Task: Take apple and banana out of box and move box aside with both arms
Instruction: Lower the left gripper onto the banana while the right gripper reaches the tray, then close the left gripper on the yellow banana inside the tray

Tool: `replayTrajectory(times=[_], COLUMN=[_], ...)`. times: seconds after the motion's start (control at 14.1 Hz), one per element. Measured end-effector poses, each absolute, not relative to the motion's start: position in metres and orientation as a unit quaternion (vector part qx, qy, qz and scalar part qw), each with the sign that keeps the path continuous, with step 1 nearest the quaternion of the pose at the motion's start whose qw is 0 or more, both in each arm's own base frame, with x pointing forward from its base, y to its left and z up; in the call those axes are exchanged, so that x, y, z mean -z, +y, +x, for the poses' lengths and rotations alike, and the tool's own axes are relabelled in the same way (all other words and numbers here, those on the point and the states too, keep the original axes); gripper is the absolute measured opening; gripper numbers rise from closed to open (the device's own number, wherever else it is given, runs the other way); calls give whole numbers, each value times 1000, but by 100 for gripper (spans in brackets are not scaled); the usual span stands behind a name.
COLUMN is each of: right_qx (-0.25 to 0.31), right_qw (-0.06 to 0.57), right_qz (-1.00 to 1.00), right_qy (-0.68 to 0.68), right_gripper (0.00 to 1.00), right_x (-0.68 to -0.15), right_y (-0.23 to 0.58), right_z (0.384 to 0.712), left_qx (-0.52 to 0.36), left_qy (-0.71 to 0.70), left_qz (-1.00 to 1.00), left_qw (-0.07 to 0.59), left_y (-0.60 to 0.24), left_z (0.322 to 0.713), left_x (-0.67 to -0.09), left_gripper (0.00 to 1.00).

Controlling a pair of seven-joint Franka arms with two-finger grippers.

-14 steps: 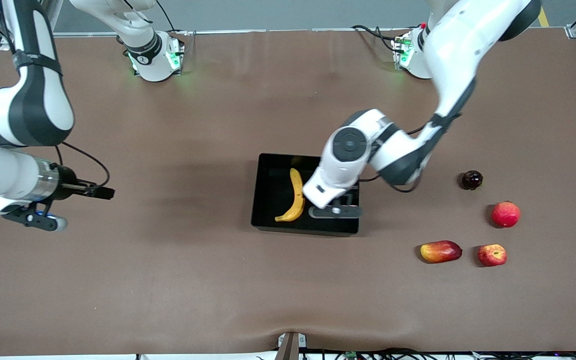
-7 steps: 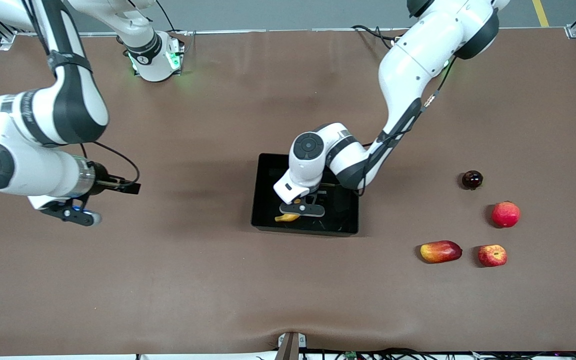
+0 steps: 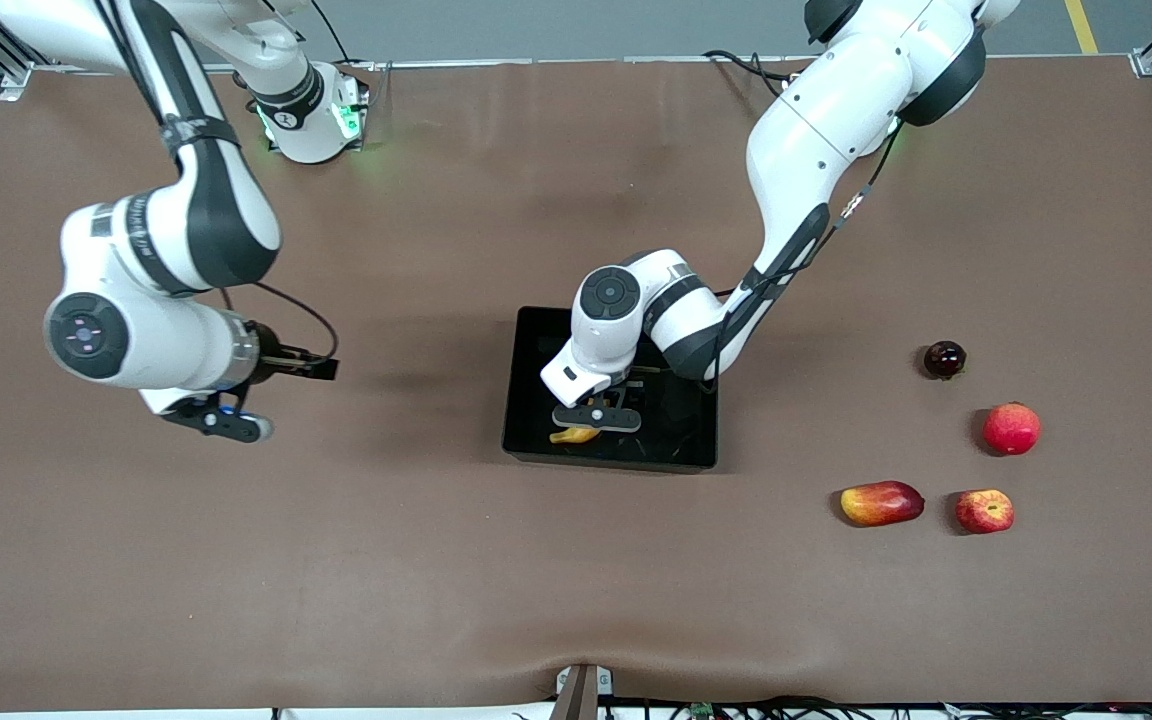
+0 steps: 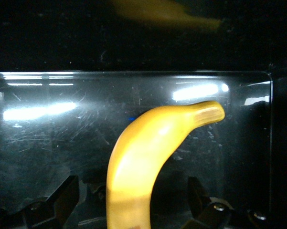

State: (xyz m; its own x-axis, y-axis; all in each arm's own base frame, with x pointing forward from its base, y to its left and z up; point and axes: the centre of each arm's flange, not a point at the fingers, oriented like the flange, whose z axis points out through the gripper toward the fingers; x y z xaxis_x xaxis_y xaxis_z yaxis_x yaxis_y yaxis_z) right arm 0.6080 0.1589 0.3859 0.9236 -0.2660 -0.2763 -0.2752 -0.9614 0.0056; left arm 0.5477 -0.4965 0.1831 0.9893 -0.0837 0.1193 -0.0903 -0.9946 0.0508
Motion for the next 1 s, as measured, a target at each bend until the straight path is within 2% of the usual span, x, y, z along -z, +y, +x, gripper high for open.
replayTrajectory(times=[0.43,1.0], right_qx=[-123,-121], right_qw=[68,67], right_qz=[-980,-981], right_qy=[141,136], right_gripper=[100,100], right_x=[-363,-351], right_y=[220,233], right_z=[600,599], left_qx=[-63,-70], left_qy=[-44,-53], left_qz=[996,996], left_qw=[34,34], left_y=[-497,-497], left_z=[549,552], left_x=[-180,-183], left_gripper=[100,100])
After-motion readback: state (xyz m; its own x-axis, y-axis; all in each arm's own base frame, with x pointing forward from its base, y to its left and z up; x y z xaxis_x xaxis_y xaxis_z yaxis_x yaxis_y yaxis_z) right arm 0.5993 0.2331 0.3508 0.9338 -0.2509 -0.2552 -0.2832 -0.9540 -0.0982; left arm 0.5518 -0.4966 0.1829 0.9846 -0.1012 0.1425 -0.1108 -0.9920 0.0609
